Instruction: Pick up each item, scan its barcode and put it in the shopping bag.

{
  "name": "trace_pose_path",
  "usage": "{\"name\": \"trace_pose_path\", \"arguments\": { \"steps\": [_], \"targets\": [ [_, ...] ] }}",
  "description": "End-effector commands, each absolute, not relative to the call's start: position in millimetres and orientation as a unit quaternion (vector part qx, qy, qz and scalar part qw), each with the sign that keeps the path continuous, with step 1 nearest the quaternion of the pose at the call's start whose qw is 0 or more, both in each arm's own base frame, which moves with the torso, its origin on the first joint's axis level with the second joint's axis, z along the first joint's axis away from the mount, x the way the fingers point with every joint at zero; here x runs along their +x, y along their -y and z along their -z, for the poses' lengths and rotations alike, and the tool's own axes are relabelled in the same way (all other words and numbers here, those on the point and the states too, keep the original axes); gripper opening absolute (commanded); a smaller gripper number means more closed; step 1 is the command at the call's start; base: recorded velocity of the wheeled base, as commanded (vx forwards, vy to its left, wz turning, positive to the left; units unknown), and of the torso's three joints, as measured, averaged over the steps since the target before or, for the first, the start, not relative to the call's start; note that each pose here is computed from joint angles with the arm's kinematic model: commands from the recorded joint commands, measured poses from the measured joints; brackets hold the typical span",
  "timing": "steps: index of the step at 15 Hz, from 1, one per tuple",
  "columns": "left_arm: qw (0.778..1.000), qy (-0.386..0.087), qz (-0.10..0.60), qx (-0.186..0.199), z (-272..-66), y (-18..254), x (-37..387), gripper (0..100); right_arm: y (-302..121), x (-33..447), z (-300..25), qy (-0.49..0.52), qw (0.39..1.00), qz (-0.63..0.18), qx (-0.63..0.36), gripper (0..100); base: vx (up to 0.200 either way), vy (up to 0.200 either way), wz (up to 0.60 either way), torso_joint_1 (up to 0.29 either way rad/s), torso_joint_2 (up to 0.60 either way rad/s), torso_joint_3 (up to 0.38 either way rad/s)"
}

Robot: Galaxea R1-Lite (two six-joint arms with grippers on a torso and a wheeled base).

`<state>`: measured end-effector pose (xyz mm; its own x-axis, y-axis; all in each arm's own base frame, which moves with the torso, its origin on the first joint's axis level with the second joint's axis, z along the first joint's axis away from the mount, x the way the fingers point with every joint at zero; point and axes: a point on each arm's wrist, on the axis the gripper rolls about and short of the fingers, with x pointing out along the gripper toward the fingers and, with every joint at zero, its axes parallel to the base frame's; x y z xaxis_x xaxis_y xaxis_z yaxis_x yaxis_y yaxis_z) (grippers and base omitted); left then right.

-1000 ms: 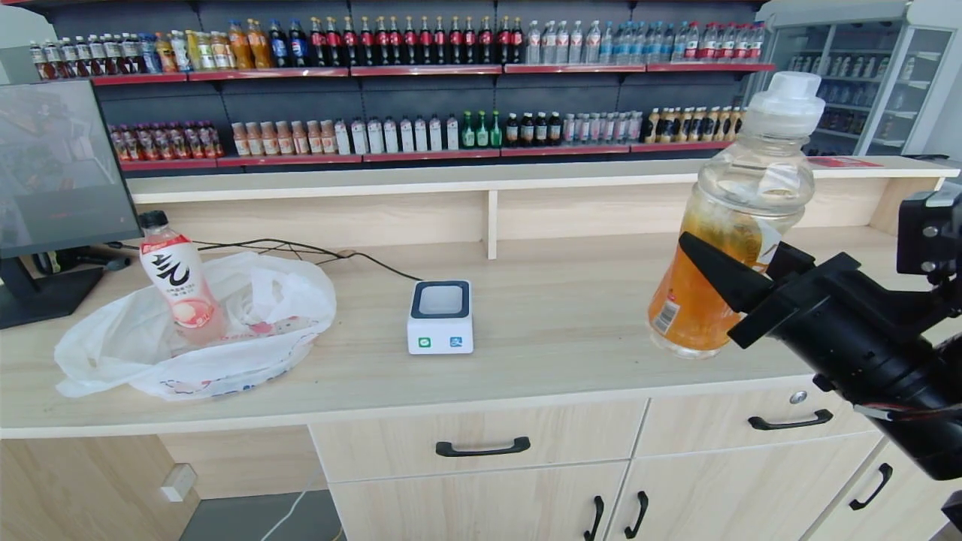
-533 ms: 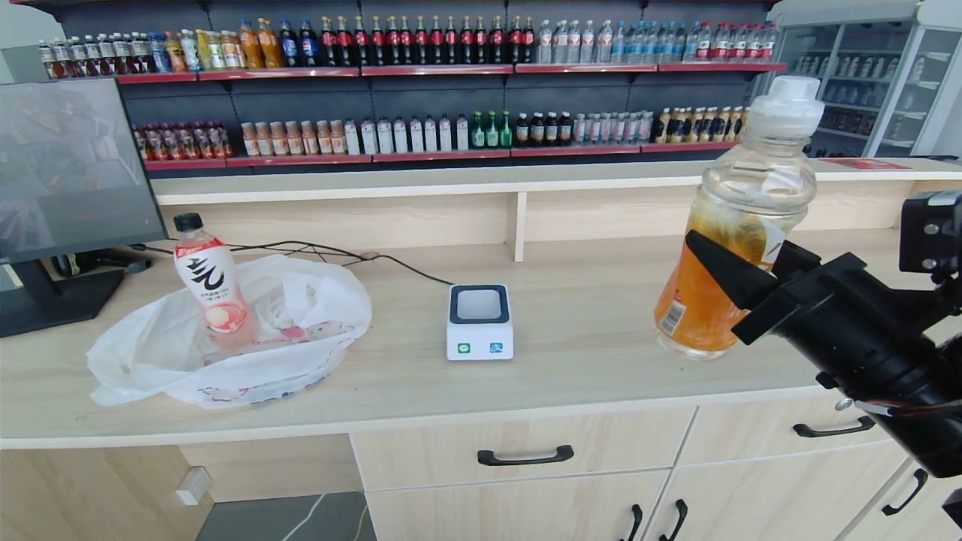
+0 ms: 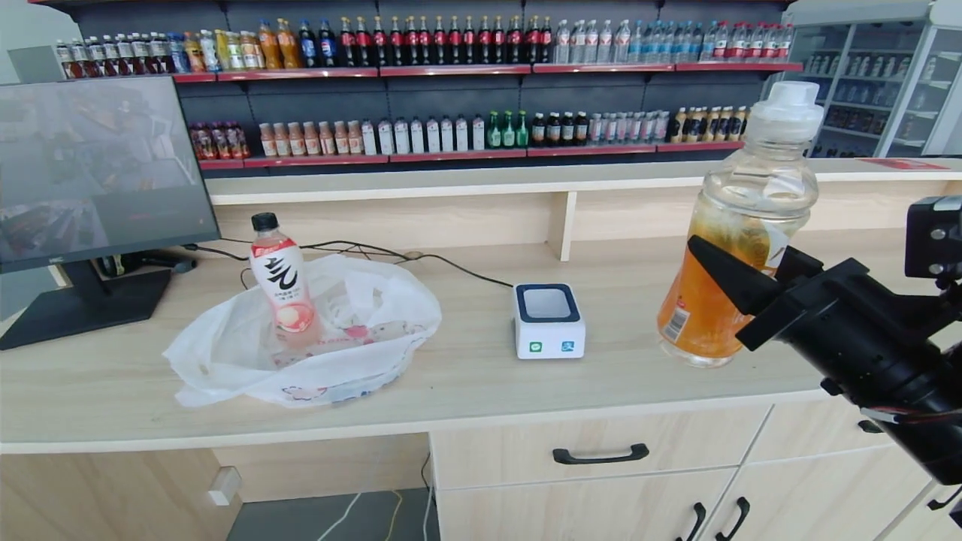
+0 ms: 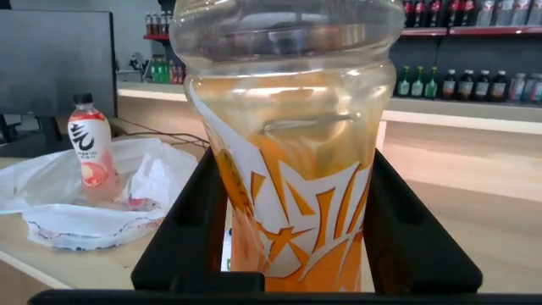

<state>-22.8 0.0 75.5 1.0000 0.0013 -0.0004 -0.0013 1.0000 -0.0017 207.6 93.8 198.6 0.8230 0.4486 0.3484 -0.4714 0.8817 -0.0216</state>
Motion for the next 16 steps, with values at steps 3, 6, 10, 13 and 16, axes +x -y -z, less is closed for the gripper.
{"name": "trace_pose_path", "arguments": {
  "steps": [3, 6, 10, 13, 16],
  "targets": [
    [1.0, 0.001, -0.001, -0.002, -75.6, 0.0, -22.8, 100, -92.9, 205.2, -196.1, 0.169, 0.955, -0.243, 0.033, 0, 0.0, 0.2, 0.0, 0.001, 0.0, 0.007],
    [1.0, 0.001, -0.001, 0.0, -75.6, 0.0, -22.8, 100, -92.8, 205.0, -195.4, 0.166, 0.955, -0.243, 0.039, 0, 0.0, 0.133, 0.0, 0.005, 0.0, 0.002],
    [1.0, 0.001, -0.001, 0.0, -75.6, 0.0, -22.8, 100, -93.5, 205.6, -193.4, 0.166, 0.956, -0.242, 0.022, 0, 0.0, 0.0, 0.0, 0.0, 0.0, 0.0],
    [1.0, 0.001, -0.001, -0.002, -75.6, 0.0, -22.8, 100, -94.2, 208.2, -194.0, 0.17, 0.956, -0.239, 0.009, 0, 0.0, 0.0, 0.0, 0.0, 0.0, 0.0],
    [1.0, 0.002, -0.001, -0.002, -75.8, 0.0, -22.8, 100, -100.3, 218.4, -199.7, 0.19, 0.951, -0.242, -0.017, 0, 0.0, 0.0, 0.0, 0.0, 0.0, 0.0]
  ]
}}
